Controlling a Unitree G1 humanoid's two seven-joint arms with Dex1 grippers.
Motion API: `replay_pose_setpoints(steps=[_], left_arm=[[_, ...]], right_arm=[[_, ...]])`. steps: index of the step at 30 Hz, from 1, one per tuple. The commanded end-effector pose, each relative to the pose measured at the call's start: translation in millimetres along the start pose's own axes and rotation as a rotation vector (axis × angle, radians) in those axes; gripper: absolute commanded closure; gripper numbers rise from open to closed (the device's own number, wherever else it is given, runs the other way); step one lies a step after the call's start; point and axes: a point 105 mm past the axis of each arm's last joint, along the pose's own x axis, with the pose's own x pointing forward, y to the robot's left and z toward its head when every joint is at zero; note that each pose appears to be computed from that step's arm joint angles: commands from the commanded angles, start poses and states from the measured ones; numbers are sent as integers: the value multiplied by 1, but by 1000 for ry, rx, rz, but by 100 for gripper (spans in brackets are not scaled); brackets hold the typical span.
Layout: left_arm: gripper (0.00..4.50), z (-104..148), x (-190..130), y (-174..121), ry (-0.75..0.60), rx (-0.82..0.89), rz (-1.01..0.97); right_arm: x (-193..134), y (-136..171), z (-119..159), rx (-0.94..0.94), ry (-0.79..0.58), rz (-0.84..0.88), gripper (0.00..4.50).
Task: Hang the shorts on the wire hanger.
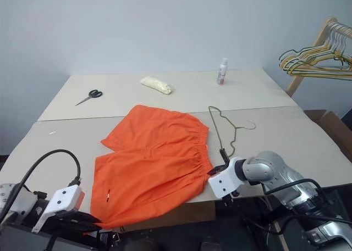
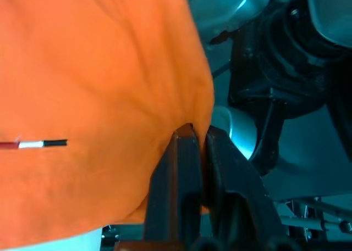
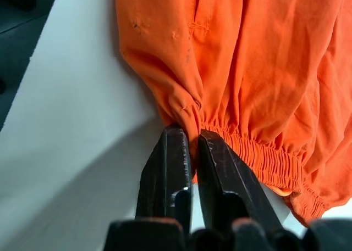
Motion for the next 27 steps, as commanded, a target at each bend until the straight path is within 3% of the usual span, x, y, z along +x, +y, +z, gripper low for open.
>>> replay_pose_setpoints(steps=[1, 4, 7, 10, 19, 27], left_arm=[[306, 1, -11, 5, 30, 54, 27], [204, 5, -22, 3, 17, 72, 19], [96, 22, -31, 1, -88, 84, 23], [4, 38, -37, 5, -207, 91, 54], [2, 73, -23, 40, -358, 182, 221], [2, 92, -2, 59, -370, 238, 243]], right_arm=[[-17, -14, -4, 4, -11, -45, 289], [-37, -20, -3, 101, -57, -67, 182], [-57, -31, -8, 198, -83, -135, 70], [-68, -46, -25, 364, -47, -249, 0], [-46, -74, -99, 1011, 151, -614, 0], [-12, -61, -123, 1189, 221, -663, 0]])
